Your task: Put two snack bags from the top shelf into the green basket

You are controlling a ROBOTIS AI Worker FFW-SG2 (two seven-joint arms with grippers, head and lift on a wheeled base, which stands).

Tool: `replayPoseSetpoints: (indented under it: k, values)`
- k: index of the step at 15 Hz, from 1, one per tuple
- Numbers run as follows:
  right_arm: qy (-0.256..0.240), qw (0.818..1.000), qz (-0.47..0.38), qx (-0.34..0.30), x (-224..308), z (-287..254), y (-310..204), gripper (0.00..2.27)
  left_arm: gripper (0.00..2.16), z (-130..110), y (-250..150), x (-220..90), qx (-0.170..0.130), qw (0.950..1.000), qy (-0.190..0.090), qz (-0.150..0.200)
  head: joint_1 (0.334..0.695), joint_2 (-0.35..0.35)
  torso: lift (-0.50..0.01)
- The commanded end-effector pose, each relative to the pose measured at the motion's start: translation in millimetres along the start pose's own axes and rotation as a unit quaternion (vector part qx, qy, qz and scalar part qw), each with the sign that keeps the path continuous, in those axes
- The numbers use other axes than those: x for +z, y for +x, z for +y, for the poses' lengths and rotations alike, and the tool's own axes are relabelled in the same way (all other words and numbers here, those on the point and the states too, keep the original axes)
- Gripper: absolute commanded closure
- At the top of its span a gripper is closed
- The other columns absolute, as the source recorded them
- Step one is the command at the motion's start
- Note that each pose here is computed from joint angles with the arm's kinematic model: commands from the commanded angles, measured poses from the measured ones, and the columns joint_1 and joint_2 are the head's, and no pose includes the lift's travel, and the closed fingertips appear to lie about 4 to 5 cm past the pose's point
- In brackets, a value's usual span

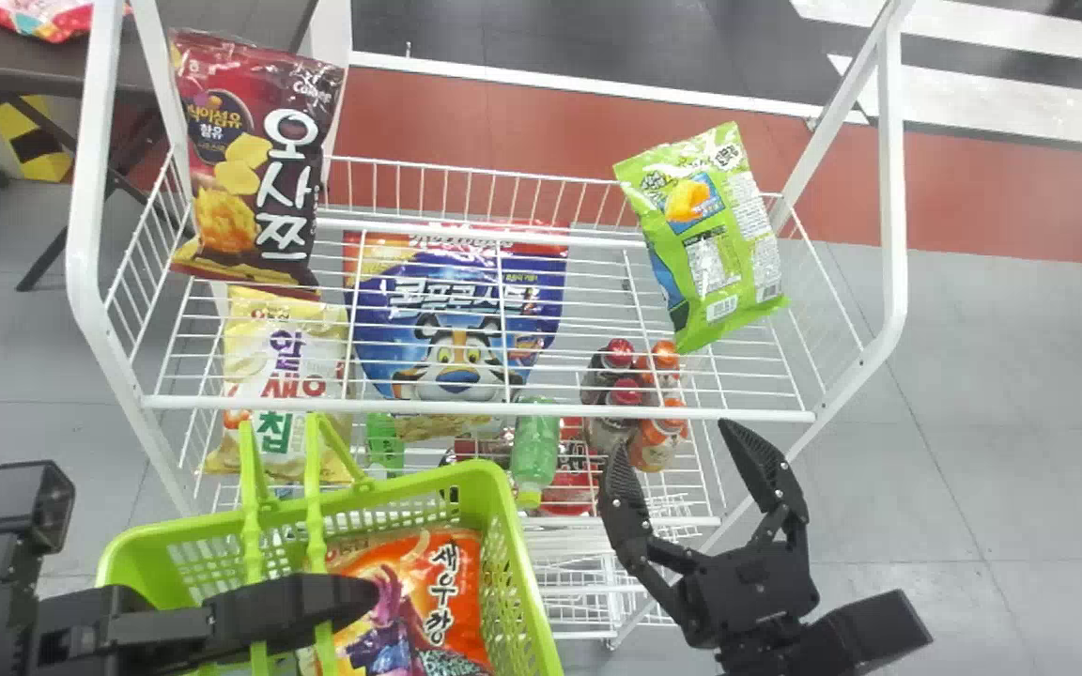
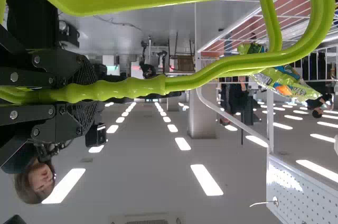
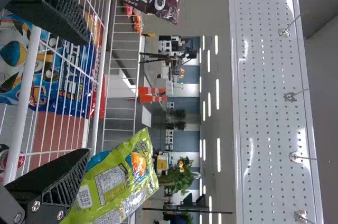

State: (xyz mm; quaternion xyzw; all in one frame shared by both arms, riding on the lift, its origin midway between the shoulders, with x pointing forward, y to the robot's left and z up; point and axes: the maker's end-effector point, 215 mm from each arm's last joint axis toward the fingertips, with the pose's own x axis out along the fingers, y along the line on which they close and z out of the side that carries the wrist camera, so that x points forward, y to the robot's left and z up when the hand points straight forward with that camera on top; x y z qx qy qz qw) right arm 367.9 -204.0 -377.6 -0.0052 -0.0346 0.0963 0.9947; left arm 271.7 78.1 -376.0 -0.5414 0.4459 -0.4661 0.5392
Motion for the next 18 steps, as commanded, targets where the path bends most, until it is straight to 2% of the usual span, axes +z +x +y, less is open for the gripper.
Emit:
replayPoseSetpoints:
  k: [1,18]
  values:
    - [0.001,1.0,0.005,-0.003,-3.0,-2.7,-0.4,0.08,2.14,0.7,1.0,-2.0,0.001,1.0,-0.002,0.003,0.695,-0.227,0.0]
    - [0.01,1.0,0.021,-0.016,-13.0,-16.1,-2.8,0.08,2.14,1.3,3.6,-2.7,0.003,1.0,-0.001,0.005,0.695,-0.263,0.0]
